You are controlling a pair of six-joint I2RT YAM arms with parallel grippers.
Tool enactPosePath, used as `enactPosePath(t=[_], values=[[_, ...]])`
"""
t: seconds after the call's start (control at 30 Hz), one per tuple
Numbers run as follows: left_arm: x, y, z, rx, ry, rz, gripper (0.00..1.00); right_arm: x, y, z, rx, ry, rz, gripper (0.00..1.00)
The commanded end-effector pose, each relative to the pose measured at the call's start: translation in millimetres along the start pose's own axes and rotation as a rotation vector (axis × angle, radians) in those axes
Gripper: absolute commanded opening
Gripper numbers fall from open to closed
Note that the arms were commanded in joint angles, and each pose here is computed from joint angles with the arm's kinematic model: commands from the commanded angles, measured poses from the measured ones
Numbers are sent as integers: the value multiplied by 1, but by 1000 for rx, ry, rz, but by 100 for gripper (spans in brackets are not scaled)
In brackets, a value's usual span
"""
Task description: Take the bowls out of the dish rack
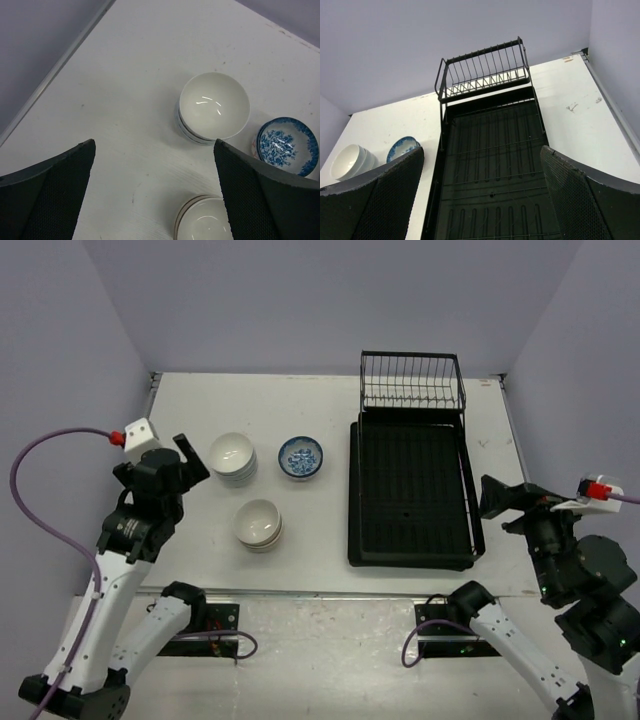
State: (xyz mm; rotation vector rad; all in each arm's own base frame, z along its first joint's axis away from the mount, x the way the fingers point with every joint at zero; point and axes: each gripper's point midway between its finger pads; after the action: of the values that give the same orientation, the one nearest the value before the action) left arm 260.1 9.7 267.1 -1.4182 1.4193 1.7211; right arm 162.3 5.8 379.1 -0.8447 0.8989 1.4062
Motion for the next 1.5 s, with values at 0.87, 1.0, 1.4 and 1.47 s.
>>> enactPosePath(t=[0.87,1.0,1.4,1.47], values=[[13,19,37,-12,4,-150,100,41,-35,-4,32,46,6,99],[14,19,36,-5,5,-152,100,43,-38,-2,32,47,18,99],[31,8,35,6,-14,-154,100,47,-43,-2,36,63,19,99],[29,10,39,-4,-3,-171,100,50,-44,-3,44,66,28,99]])
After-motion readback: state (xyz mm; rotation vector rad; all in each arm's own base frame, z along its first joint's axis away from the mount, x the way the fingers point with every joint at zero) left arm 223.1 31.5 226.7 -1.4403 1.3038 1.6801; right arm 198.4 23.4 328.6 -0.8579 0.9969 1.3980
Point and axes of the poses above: each gripper's point midway between its finger pads, its own y axis back along the fingers, its own z axis along the line the jaws close on, x = y × z, and after that the axes turned 7 degrees about -y, right-handed
